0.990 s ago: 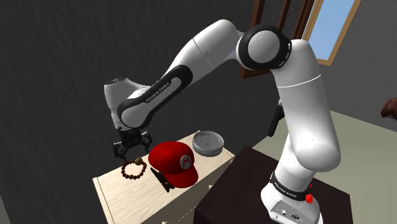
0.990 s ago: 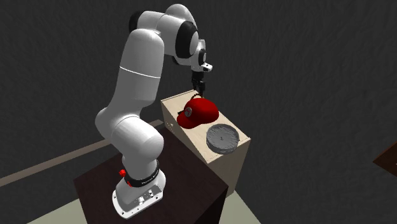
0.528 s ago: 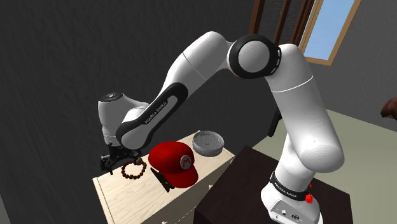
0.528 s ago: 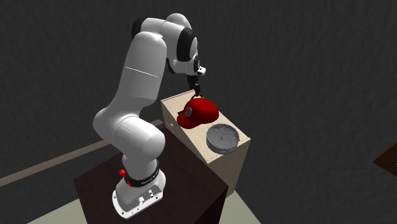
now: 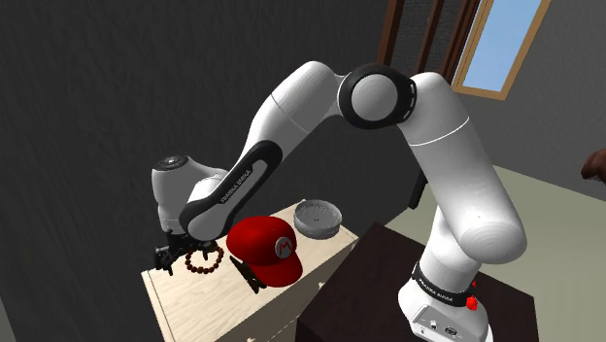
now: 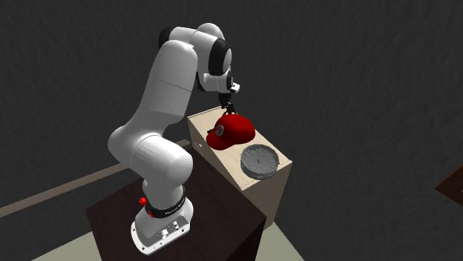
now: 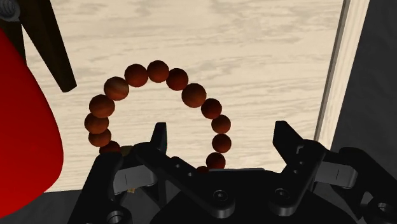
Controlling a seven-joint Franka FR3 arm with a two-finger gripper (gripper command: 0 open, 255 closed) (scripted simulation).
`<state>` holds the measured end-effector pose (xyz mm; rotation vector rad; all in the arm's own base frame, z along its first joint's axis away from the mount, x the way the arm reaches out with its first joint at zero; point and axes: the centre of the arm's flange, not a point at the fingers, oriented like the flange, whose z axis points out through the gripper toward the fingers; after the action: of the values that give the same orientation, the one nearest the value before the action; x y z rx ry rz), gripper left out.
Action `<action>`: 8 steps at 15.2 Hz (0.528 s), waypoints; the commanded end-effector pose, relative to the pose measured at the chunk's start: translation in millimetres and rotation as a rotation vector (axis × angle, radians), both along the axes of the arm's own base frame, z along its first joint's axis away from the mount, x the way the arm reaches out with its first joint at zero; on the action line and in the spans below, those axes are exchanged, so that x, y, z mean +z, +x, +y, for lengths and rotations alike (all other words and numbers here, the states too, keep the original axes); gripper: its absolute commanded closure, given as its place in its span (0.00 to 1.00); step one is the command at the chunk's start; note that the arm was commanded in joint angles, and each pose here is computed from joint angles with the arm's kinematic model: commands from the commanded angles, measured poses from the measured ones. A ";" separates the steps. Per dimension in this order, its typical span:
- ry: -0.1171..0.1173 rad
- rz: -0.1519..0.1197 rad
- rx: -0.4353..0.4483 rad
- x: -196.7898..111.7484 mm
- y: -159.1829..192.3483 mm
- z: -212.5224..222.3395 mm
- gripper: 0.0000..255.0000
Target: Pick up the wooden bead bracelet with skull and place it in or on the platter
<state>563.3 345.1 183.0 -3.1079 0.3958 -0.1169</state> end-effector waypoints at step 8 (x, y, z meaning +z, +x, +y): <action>0.000 0.000 0.000 -0.6 0.0 0.0 1.00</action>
<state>564.6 341.1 183.9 -3.1212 0.4049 -0.1091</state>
